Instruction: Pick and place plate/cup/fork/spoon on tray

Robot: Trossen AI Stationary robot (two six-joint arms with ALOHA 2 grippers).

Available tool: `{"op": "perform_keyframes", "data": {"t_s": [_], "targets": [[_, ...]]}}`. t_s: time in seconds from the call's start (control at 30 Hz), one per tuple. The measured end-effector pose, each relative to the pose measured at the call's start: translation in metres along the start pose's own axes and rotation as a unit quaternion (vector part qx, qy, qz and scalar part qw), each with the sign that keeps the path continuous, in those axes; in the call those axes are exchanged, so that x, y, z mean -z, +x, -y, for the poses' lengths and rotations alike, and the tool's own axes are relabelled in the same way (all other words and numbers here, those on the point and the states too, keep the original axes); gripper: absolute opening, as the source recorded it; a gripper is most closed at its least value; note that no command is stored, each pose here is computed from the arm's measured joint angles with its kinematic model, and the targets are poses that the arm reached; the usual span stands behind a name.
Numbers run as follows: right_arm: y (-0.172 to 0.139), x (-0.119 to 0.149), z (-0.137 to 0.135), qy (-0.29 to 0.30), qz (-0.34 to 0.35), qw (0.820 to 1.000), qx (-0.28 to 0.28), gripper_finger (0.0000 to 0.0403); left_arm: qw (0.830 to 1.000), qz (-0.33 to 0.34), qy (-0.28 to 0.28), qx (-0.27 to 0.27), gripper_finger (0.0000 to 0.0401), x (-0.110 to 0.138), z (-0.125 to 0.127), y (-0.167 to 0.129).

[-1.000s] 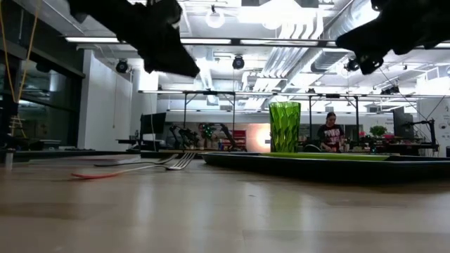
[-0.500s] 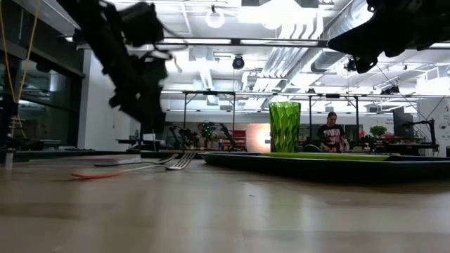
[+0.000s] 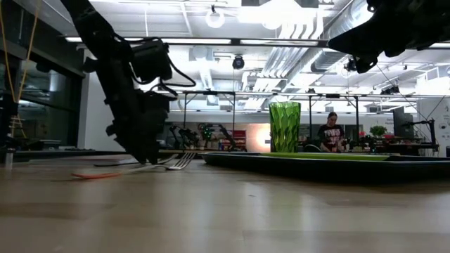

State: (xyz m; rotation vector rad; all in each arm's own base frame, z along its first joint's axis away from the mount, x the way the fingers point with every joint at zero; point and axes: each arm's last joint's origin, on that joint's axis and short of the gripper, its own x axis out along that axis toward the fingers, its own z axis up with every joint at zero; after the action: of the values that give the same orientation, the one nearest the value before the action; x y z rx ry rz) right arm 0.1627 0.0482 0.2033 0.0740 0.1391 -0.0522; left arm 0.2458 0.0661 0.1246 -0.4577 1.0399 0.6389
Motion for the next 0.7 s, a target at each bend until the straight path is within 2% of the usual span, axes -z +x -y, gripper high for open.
{"op": "perform_keyframes", "data": {"t_s": [0.23, 0.37, 0.53, 0.6, 0.7], "targets": [[0.000, 0.000, 0.000, 0.000, 0.000, 1.000, 0.000, 0.0000, 1.000, -0.009, -0.003, -0.012, 0.0218, 0.001, 0.002, 0.006], [0.000, 0.000, 0.000, 0.000, 0.000, 1.000, 0.000, 0.0000, 0.999, -0.019, 0.002, -0.032, 0.0156, 0.005, 0.002, 0.006], [0.000, 0.000, 0.000, 0.000, 0.000, 1.000, 0.000, 0.0000, 0.999, -0.020, 0.013, -0.031, 0.0031, 0.009, 0.007, 0.003], [0.000, 0.000, 0.000, 0.000, 0.000, 1.000, 0.000, 0.0000, 0.999, -0.012, 0.027, -0.033, 0.0012, 0.009, 0.009, -0.001], [0.000, 0.000, 0.000, 0.000, 0.000, 1.000, 0.001, 0.0000, 0.999, -0.009, 0.041, -0.032, 0.0012, 0.013, 0.007, -0.014]]}}
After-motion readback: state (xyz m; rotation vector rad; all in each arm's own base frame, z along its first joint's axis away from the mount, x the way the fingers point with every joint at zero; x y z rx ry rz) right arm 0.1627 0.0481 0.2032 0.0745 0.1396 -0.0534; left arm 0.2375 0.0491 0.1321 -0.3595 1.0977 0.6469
